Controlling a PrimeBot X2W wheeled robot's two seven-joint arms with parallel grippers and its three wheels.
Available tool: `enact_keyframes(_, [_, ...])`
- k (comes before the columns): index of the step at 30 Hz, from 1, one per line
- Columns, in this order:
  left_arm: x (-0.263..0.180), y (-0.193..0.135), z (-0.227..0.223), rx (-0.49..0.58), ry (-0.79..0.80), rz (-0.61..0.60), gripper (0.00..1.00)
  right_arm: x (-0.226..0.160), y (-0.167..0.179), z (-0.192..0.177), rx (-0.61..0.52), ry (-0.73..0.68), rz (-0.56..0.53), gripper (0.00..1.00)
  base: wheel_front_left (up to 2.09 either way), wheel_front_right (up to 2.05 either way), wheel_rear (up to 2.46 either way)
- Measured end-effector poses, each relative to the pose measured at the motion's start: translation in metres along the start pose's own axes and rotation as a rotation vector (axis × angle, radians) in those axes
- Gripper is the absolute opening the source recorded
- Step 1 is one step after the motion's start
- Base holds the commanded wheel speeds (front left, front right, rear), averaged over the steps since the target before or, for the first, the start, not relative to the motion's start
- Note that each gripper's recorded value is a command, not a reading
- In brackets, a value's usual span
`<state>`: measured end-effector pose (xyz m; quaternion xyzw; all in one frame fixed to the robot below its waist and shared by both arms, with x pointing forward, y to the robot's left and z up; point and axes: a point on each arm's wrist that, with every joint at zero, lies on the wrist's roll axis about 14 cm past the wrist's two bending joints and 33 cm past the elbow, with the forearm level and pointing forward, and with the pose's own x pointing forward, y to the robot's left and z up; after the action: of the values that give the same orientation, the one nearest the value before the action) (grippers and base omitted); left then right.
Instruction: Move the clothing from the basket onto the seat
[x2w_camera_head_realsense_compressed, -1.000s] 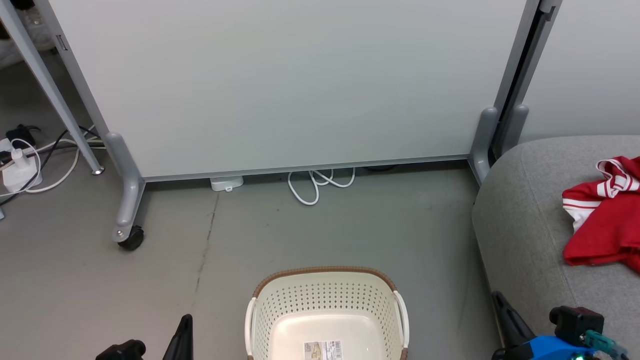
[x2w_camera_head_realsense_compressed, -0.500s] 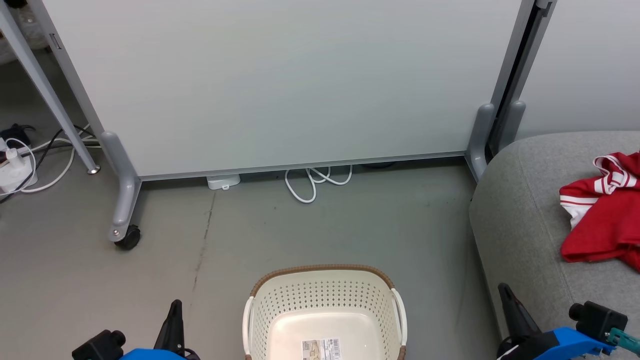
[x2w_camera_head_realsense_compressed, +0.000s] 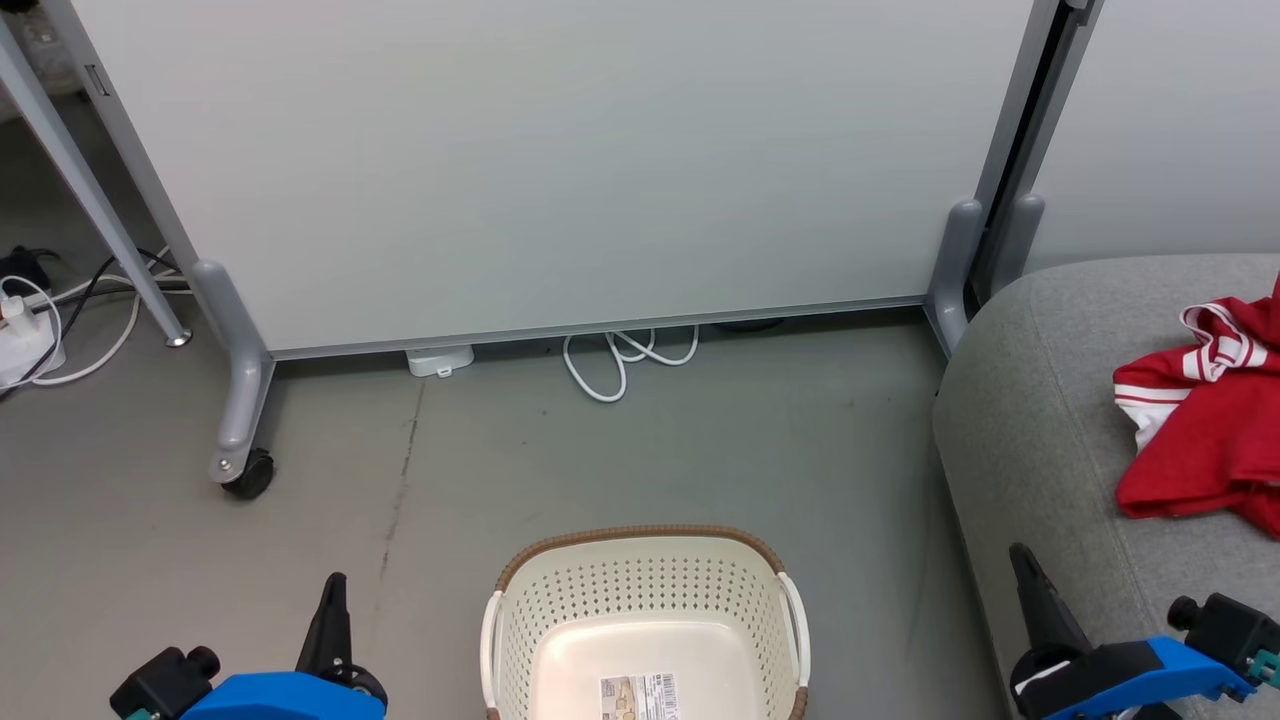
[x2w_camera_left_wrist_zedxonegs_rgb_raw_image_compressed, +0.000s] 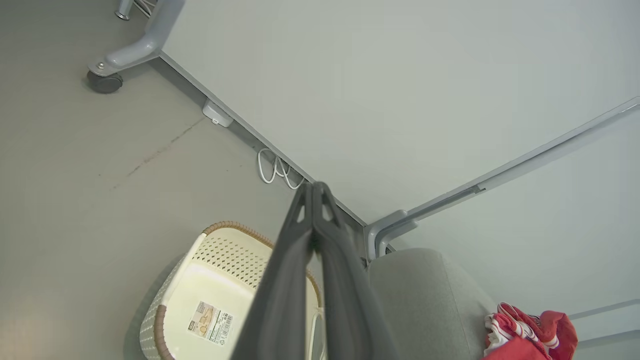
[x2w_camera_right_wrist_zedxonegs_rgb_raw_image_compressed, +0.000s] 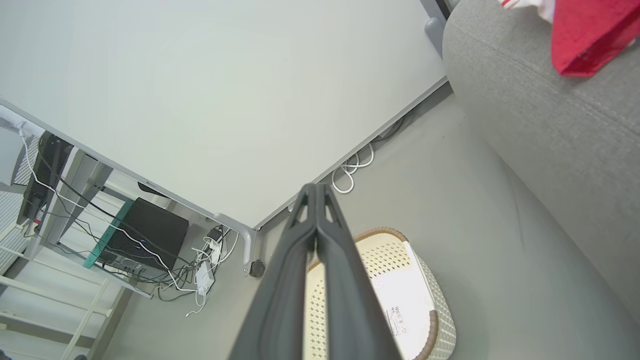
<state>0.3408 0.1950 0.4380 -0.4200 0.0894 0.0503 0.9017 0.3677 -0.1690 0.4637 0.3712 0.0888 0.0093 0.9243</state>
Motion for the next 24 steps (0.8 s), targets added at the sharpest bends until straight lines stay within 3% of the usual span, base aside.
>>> enact_keyframes(24, [0.012,-0.015,0.018,-0.254,-0.029,-0.036,0.0,0.006,0.004,0.019,0.292,-0.052,0.024,0.0,0.0,0.0,0.0])
